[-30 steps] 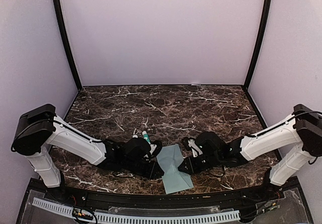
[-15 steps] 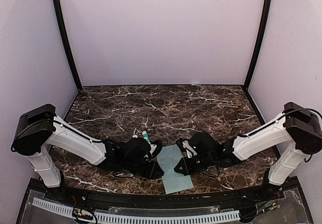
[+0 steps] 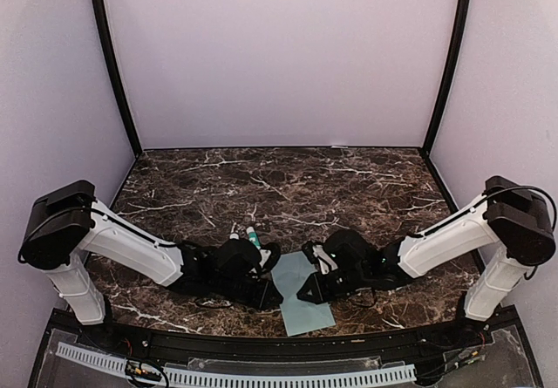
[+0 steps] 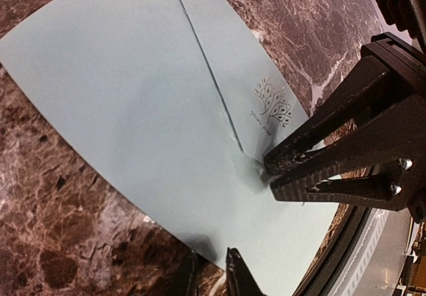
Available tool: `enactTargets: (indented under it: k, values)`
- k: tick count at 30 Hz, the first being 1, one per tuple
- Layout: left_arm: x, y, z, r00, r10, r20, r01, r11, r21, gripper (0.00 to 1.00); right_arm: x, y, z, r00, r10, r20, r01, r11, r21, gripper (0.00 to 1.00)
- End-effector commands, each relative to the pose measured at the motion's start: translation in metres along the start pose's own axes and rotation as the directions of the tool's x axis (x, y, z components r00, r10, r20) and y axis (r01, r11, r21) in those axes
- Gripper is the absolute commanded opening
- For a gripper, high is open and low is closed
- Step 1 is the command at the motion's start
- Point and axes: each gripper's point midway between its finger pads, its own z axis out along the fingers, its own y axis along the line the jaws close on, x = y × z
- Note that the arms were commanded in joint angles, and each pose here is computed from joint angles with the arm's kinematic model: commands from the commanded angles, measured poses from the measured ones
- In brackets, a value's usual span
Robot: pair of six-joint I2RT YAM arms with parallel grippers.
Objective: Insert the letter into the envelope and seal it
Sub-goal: Seal the envelope flap on the envelope.
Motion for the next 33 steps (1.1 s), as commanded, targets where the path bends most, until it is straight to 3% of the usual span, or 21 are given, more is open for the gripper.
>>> enactTargets:
  k: [1, 8, 19, 24, 33]
  values:
    - [-0.019, -0.012, -0.017, 0.998, 0.026, 0.055, -0.026, 1.0, -0.001, 0.15, 0.003, 0.015, -0.01, 1.0, -0.013, -0.004, 0.012, 0.998, -0.056, 0.15]
    - [-0.043, -0.035, -0.031, 0.991, 0.031, 0.127, -0.037, 0.998, 0.043, 0.14, -0.022, 0.037, -0.054, 0.992, -0.02, 0.126, 0.033, 0.994, -0.107, 0.3]
    - [-0.061, -0.056, -0.034, 0.985, 0.043, 0.164, -0.058, 0.994, 0.088, 0.13, -0.027, -0.023, -0.079, 0.958, 0.119, 0.26, -0.134, 0.99, 0.039, 0.19]
    - [-0.064, -0.06, -0.035, 0.984, 0.041, 0.171, -0.059, 0.993, 0.101, 0.12, -0.024, -0.023, -0.066, 0.967, 0.103, 0.232, -0.113, 0.993, 0.03, 0.14]
    - [-0.07, -0.069, -0.032, 0.983, 0.038, 0.179, -0.062, 0.99, 0.128, 0.12, -0.007, 0.001, -0.025, 0.997, 0.021, 0.074, -0.018, 0.999, -0.043, 0.06]
